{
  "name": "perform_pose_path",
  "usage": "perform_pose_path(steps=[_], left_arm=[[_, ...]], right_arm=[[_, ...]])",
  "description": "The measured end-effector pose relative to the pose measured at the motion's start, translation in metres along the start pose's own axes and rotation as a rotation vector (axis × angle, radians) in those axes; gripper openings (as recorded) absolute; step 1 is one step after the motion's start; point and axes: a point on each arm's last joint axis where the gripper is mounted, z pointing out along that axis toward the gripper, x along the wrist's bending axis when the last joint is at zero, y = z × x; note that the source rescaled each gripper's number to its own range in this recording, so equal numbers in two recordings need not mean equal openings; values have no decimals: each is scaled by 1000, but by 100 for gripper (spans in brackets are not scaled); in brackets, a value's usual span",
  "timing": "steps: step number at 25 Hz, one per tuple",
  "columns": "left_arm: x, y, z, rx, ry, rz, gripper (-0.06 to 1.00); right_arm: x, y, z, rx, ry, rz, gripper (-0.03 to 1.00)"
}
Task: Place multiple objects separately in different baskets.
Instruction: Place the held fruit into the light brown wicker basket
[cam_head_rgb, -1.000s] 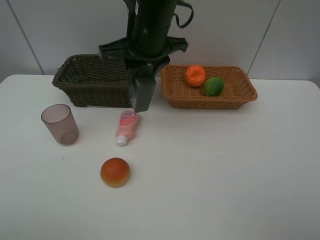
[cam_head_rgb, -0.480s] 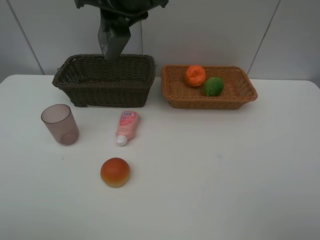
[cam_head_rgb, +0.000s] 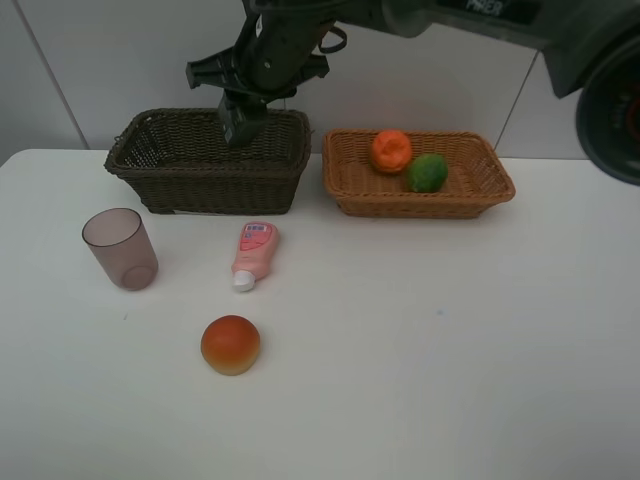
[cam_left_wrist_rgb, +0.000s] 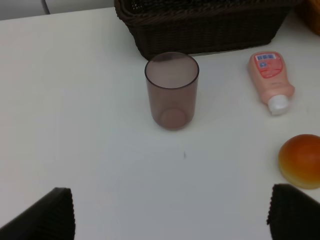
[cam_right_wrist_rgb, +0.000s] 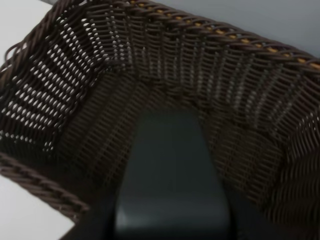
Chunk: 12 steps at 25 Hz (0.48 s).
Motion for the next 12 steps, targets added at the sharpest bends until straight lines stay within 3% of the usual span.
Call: perform_pose_path(steps=[12], left_arm=[[0,0,0,0,0,0,100]], right_arm=[[-10,-19,51,-48,12,8,1]])
